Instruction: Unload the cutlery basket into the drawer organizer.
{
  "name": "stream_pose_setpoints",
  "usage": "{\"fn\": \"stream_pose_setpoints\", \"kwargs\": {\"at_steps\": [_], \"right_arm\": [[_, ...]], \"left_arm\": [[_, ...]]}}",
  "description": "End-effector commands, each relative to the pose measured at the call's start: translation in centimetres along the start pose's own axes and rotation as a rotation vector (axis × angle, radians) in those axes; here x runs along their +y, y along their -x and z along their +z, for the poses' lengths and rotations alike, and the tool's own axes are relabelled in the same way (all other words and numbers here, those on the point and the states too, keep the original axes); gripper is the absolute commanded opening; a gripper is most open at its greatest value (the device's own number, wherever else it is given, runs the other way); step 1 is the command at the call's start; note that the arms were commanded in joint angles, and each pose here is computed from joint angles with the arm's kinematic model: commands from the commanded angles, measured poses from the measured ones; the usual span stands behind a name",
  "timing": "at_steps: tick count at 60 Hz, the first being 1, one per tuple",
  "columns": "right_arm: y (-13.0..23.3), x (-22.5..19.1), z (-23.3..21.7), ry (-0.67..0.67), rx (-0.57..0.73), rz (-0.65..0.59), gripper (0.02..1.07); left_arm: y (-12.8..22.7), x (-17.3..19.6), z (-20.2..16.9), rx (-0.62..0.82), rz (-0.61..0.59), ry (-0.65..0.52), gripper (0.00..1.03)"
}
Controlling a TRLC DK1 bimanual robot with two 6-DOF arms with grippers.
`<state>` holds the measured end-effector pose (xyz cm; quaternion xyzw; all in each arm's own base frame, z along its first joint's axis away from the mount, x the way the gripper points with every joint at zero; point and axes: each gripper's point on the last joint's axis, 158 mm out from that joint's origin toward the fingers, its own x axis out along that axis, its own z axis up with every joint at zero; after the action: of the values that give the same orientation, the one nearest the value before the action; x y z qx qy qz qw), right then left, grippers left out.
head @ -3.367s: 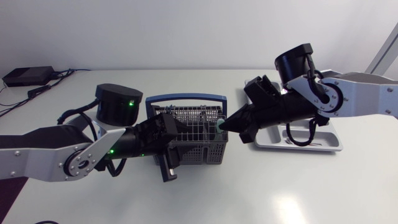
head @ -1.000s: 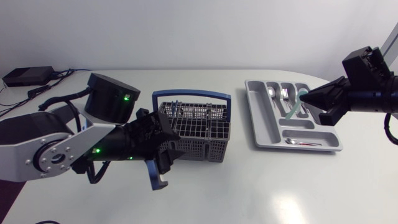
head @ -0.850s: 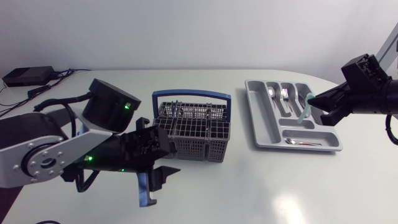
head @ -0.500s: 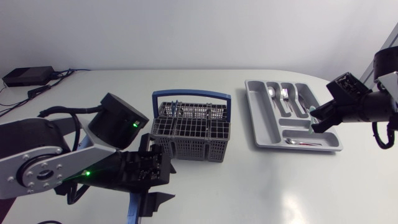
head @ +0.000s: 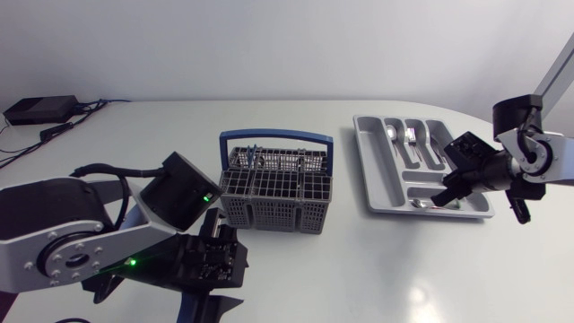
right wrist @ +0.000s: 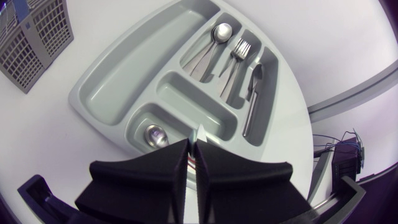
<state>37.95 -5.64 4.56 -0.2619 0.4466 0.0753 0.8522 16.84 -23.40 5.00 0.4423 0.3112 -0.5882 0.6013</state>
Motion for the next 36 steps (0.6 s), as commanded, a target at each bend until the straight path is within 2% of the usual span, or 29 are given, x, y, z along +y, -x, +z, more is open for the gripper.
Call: {"fn": "stream_pose_setpoints", "kwargs": {"at_steps": [1,6,12,24,31,36], "right_arm": [[-1.3,2.4,-2.0,-0.004,0.06,0.04,0.16],[-1.6,3.4,-2.3,0.006,0.076,0.053,0.35],[-1.6,3.9,-2.3,0.008,0.078,0.062,0.45],[-0.9,4.2,-2.3,0.008,0.069,0.062,0.89],[-0.2,4.0,-1.7,0.005,0.049,0.064,0.99],[0.9,3.9,-0.5,-0.002,-0.002,0.077,1.01]], "left_arm": [[-0.8,-1.3,-1.1,0.038,-0.043,-0.025,0.72],[-0.8,-1.4,-1.3,0.046,-0.046,-0.024,0.72],[-0.7,-1.5,-1.4,0.051,-0.048,-0.023,0.72],[-0.7,-1.8,-1.6,0.061,-0.061,-0.022,0.72],[-0.6,-1.9,-1.8,0.068,-0.067,-0.026,0.72],[-0.5,-2.1,-2.0,0.076,-0.073,-0.026,0.72]]}}
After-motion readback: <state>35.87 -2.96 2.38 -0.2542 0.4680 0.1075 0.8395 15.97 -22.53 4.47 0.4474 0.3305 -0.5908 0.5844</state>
